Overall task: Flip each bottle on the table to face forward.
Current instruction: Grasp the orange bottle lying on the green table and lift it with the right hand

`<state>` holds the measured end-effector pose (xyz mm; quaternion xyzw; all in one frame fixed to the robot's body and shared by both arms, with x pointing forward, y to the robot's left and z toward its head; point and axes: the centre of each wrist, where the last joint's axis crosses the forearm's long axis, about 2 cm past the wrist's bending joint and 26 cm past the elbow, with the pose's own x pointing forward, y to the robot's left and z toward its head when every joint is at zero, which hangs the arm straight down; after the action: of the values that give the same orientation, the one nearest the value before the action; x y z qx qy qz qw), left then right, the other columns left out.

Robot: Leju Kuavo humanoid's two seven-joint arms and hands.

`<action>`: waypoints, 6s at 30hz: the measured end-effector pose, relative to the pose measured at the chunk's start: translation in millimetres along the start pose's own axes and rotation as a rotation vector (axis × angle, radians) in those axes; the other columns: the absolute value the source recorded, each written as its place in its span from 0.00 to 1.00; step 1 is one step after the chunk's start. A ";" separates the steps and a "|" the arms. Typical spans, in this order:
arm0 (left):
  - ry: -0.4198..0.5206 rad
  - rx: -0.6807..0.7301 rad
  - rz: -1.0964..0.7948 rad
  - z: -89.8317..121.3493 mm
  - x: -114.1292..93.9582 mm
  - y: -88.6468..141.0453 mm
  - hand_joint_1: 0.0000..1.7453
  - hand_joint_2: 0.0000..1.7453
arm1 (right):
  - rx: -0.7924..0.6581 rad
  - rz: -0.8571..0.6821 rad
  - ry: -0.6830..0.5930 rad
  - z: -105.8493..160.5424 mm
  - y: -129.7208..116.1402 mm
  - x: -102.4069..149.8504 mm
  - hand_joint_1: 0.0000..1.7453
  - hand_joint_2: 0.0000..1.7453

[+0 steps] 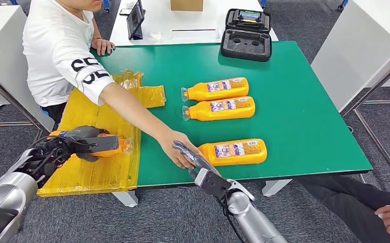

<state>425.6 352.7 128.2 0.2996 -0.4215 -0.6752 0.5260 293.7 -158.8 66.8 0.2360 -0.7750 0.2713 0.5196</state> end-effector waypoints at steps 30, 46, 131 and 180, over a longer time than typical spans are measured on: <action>-0.099 -0.058 0.256 0.2 -1.2 0.6 0.00 0.00 | -0.031 0.010 0.030 1.1 -2.3 0.6 0.00 0.00; -0.114 0.015 0.326 2.2 -4.0 -6.9 0.00 0.00 | -0.045 0.011 0.054 7.8 2.6 -3.1 0.00 0.00; -0.231 1.382 0.976 73.9 122.8 -68.0 0.00 0.00 | 0.219 0.589 0.525 15.3 -192.5 47.2 0.00 1.00; -0.136 1.339 1.058 78.4 124.3 -96.5 0.00 0.00 | 0.304 0.602 0.643 11.1 -182.5 24.2 0.00 1.00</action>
<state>281.8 261.7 84.2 0.2699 -0.8464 0.0340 0.4578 396.0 -303.5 118.0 -0.0221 -0.5601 0.5799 0.5912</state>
